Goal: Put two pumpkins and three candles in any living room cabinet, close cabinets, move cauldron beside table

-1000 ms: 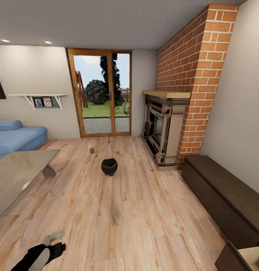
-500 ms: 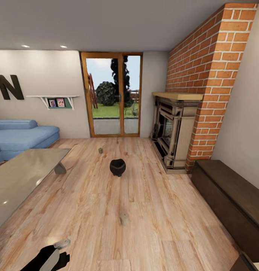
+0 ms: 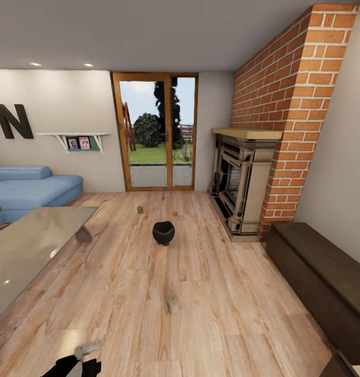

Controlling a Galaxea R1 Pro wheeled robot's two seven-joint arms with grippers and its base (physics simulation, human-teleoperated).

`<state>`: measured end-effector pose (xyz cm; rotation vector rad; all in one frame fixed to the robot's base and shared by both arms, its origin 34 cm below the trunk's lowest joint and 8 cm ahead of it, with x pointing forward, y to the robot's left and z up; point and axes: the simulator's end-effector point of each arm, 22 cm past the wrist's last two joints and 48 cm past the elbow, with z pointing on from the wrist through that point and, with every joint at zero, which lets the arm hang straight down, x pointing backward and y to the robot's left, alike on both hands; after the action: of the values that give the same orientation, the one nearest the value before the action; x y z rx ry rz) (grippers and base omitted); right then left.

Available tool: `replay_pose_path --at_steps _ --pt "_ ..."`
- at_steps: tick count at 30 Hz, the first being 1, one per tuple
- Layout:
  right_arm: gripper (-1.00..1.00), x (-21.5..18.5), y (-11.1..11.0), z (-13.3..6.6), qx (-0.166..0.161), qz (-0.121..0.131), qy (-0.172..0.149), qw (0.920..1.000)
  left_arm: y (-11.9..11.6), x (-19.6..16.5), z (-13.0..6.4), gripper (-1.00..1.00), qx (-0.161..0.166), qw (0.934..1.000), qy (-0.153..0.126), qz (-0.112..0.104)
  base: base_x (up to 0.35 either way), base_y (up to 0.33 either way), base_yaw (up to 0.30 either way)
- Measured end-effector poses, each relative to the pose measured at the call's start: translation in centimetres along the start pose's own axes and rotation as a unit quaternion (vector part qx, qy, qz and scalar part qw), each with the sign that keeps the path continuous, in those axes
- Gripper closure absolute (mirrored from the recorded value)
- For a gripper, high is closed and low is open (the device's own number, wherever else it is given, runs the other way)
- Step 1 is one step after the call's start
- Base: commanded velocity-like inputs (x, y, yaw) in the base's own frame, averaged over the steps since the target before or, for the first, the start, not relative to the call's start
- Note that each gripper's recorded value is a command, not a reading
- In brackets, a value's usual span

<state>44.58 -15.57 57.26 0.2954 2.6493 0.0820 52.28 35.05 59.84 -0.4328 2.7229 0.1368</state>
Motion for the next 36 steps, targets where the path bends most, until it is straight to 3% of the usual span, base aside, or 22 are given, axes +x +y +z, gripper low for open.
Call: replay_pose_path --at_steps 10,28,36 --pt "-1.0 -1.0 0.3 0.0 -0.004 0.0 -0.018 0.9998 0.6 -0.6 0.4 -1.0 -0.003 0.9992 -0.039 0.0 0.142 0.08 0.0" --pt "-1.0 -1.3 0.9 -0.1 -0.009 -0.005 -0.027 0.9996 0.7 -0.6 0.4 -1.0 -0.005 0.999 -0.043 -0.001 0.018 0.07 0.0" --pt "-1.0 -1.1 0.9 0.0 -0.008 -0.006 -0.027 0.9996 1.2 -0.6 0.7 -1.0 -0.01 0.9983 -0.057 -0.006 0.222 0.0 0.0"
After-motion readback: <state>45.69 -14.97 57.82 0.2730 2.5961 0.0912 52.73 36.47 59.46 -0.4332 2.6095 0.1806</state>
